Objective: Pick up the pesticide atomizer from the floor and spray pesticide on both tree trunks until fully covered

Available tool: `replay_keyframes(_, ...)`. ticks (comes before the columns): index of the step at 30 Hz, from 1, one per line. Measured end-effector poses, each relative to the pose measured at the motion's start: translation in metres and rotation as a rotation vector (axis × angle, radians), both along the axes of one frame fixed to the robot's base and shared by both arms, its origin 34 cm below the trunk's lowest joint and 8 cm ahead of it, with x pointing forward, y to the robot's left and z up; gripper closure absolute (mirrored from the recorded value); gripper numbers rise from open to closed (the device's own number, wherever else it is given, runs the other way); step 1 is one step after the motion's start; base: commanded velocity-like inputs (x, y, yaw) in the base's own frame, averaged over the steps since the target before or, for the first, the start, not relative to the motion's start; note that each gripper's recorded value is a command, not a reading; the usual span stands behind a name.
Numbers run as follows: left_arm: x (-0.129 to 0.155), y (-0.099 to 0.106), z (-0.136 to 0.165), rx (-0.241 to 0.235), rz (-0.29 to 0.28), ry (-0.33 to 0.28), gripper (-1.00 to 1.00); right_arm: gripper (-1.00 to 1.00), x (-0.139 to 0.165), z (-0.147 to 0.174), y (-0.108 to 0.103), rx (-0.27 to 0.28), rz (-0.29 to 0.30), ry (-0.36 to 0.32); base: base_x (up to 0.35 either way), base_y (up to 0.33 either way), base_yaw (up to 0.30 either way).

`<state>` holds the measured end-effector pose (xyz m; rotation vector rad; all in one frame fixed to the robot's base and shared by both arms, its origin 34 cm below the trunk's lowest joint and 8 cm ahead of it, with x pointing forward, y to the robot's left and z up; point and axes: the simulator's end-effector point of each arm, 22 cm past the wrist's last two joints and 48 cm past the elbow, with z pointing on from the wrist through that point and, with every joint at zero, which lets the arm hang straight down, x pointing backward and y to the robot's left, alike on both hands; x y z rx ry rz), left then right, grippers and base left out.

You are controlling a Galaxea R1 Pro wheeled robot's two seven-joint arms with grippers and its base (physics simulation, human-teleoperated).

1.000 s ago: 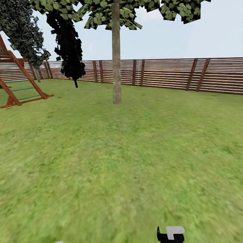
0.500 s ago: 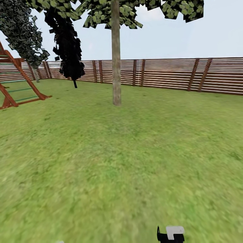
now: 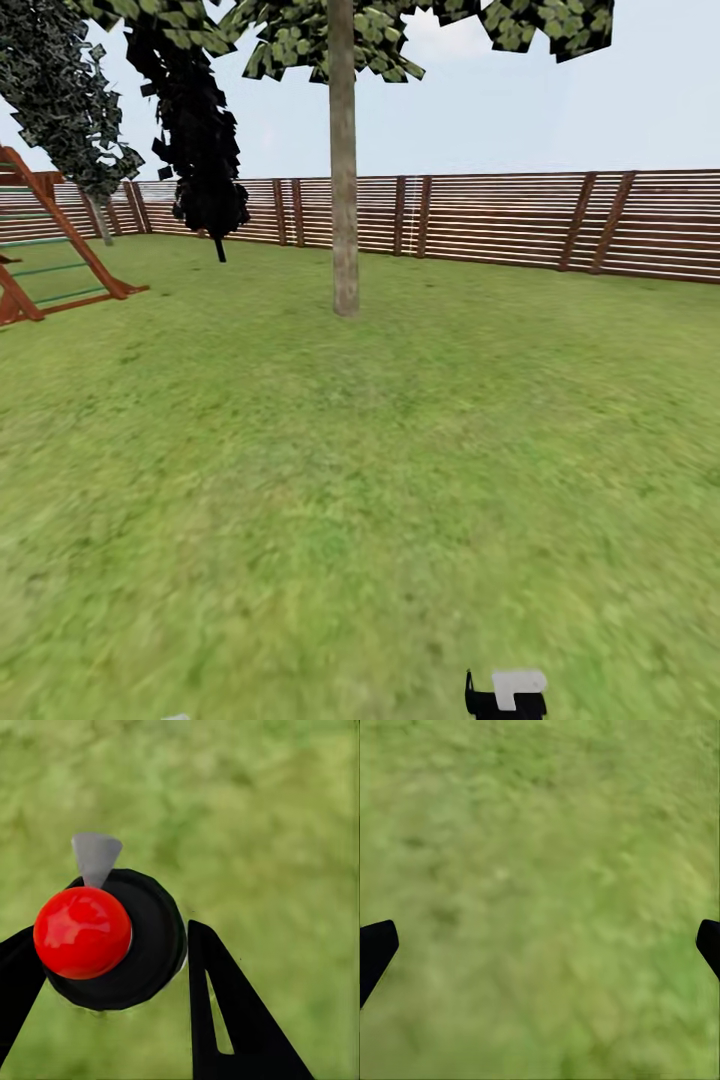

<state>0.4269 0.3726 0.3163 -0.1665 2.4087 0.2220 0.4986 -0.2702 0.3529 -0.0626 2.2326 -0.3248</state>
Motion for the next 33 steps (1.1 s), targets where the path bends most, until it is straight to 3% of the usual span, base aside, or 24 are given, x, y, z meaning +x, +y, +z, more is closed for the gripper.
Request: replay_keyframes(33, 0.0, -0.001, -0.0002, -0.001, 0.0, 0.0, 1.0, -1.0, 0.0, 0.0, 0.0001, 0.0, 0.0, 0.0, 0.338, 0.0, 0.0)
